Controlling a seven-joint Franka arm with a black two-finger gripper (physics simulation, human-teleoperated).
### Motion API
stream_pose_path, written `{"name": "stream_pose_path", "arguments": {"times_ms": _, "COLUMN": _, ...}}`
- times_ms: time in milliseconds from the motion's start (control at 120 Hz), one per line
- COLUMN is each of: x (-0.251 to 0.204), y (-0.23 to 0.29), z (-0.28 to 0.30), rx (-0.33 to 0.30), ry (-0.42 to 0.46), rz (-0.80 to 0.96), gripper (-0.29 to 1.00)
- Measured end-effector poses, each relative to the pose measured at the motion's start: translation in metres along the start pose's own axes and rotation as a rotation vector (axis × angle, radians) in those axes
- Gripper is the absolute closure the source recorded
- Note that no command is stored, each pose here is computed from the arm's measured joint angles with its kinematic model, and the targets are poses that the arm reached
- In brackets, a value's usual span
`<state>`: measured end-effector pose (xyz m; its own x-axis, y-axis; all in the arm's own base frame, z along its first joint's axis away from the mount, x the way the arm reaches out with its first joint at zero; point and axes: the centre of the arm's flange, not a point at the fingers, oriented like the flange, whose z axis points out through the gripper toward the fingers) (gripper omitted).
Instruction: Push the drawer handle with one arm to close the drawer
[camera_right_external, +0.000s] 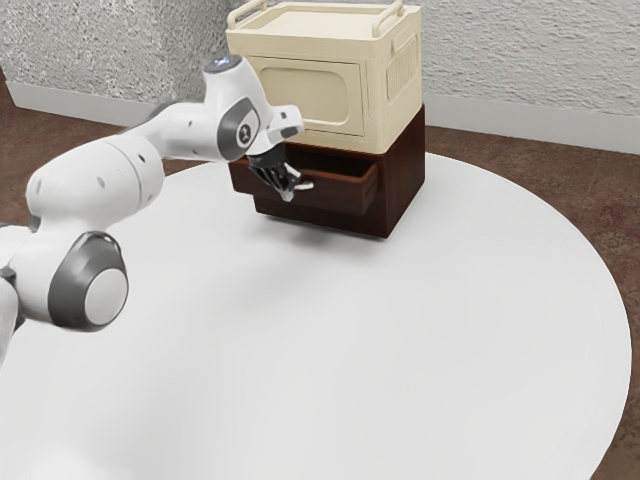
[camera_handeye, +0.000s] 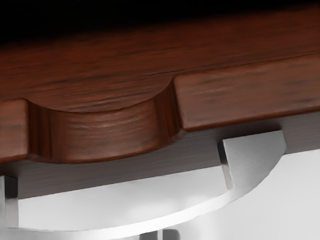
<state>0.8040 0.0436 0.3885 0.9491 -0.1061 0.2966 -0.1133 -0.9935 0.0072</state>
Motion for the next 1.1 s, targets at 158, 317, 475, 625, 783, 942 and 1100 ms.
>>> {"name": "stream_pose_path", "arguments": {"times_ms": 158, "x": 0.007, "y": -0.005, "z": 0.006, "rx": 0.006, "ry": 0.027, "rz": 0.006, "gripper": 0.78}}
{"name": "stream_pose_path", "arguments": {"times_ms": 317, "x": 0.01, "y": -0.008, "z": 0.015, "rx": -0.011, "ry": 0.064, "rz": 0.009, "gripper": 0.78}}
{"name": "stream_pose_path", "arguments": {"times_ms": 475, "x": 0.018, "y": -0.009, "z": 0.006, "rx": -0.005, "ry": 0.114, "rz": 0.022, "gripper": 0.76}}
{"name": "stream_pose_path", "arguments": {"times_ms": 625, "x": 0.019, "y": -0.018, "z": 0.006, "rx": 0.006, "ry": 0.142, "rz": 0.025, "gripper": 0.78}}
{"name": "stream_pose_path", "arguments": {"times_ms": 783, "x": 0.02, "y": -0.021, "z": 0.012, "rx": 0.014, "ry": 0.171, "rz": 0.033, "gripper": 0.79}}
{"name": "stream_pose_path", "arguments": {"times_ms": 942, "x": 0.023, "y": -0.018, "z": 0.02, "rx": 0.015, "ry": 0.218, "rz": 0.044, "gripper": 0.79}}
{"name": "stream_pose_path", "arguments": {"times_ms": 1100, "x": 0.03, "y": -0.017, "z": 0.016, "rx": 0.027, "ry": 0.292, "rz": 0.058, "gripper": 0.78}}
